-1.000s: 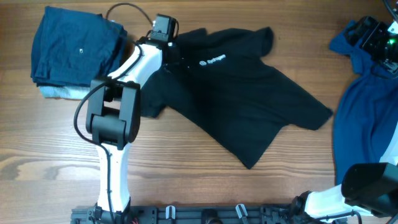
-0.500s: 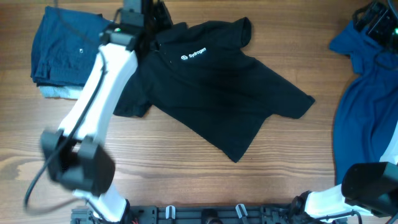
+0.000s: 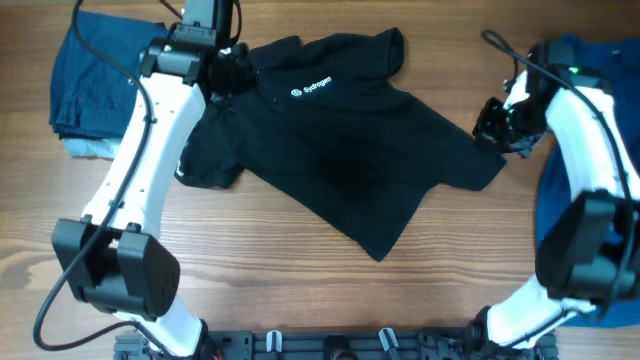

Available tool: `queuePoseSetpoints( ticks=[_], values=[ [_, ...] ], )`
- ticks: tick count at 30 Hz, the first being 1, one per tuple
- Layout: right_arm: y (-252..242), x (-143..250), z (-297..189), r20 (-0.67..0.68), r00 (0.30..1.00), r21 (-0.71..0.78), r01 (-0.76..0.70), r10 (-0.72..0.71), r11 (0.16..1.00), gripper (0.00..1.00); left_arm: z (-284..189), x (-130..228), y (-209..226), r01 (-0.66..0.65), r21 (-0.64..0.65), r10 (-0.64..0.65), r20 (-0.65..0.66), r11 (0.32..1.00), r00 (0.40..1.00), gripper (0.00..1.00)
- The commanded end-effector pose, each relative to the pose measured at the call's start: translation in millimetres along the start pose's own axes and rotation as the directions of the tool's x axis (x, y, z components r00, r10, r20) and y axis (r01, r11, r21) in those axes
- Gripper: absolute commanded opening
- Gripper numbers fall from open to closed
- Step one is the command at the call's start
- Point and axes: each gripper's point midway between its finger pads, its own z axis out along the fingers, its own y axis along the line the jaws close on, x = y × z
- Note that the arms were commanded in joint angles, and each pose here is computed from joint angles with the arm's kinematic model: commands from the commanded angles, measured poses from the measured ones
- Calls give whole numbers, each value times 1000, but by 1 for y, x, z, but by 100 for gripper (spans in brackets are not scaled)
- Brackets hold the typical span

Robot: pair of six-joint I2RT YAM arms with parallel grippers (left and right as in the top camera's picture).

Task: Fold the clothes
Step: 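Grasp the polo's right side with the right gripper and lift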

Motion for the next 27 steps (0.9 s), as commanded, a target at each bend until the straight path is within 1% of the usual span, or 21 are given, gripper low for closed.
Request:
queuePoseSetpoints(
  ticks=[1, 3, 5, 6, 10, 15, 16, 17, 18, 22, 23, 25, 27],
  values=[
    [-21, -8, 51, -56, 998, 99, -35, 40, 995, 4, 5, 5, 4, -12, -14, 12, -23, 1000, 1000, 17],
    [-29, -11, 89, -102, 993, 116, -41, 53, 992, 4, 5, 8, 5, -14, -20, 13, -34, 1000, 999, 17],
    [-34, -13, 108, -114, 992, 128, -43, 58, 991, 4, 5, 11, 6, -14, -26, 13, -45, 1000, 999, 18],
    [-39, -17, 113, -96, 993, 152, -56, 71, 987, 4, 5, 11, 6, -14, -26, 13, -47, 1000, 999, 18],
    [-51, -50, 134, 27, 998, 204, -57, 52, 977, 4, 5, 12, 7, -14, -27, 13, -49, 1000, 999, 18],
    [-45, -99, 177, 197, 980, 140, -45, 17, 989, 4, 5, 12, 7, -16, -28, 15, -50, 999, 999, 18],
    [-43, -106, 182, 226, 974, 129, -42, 12, 991, 4, 5, 12, 7, -39, -26, 38, -51, 999, 998, 18],
    [-41, -116, 188, 262, 965, 115, -38, 7, 993, 4, 5, 13, 7, -65, -27, 63, -55, 998, 997, 21],
    [-40, -123, 191, 289, 957, 106, -32, 0, 994, 4, 5, 14, 8, -67, -28, 65, -59, 997, 996, 21],
    [-26, -164, 185, 452, 892, 47, -4, -18, 999, 5, 5, 15, 8, -67, -31, 65, -64, 997, 996, 21],
    [-21, -176, 177, 486, 873, 43, 21, -39, 999, 7, 5, 15, 8, -67, -31, 65, -64, 997, 996, 21],
    [-8, -201, 155, 535, 839, 57, 81, -99, 995, 10, 5, 15, 8, -67, -30, 65, -64, 997, 996, 21],
    [13, -232, 108, 564, 807, 93, 152, -178, 984, 11, 5, 15, 8, -67, -30, 65, -63, 997, 996, 22]
  ],
)
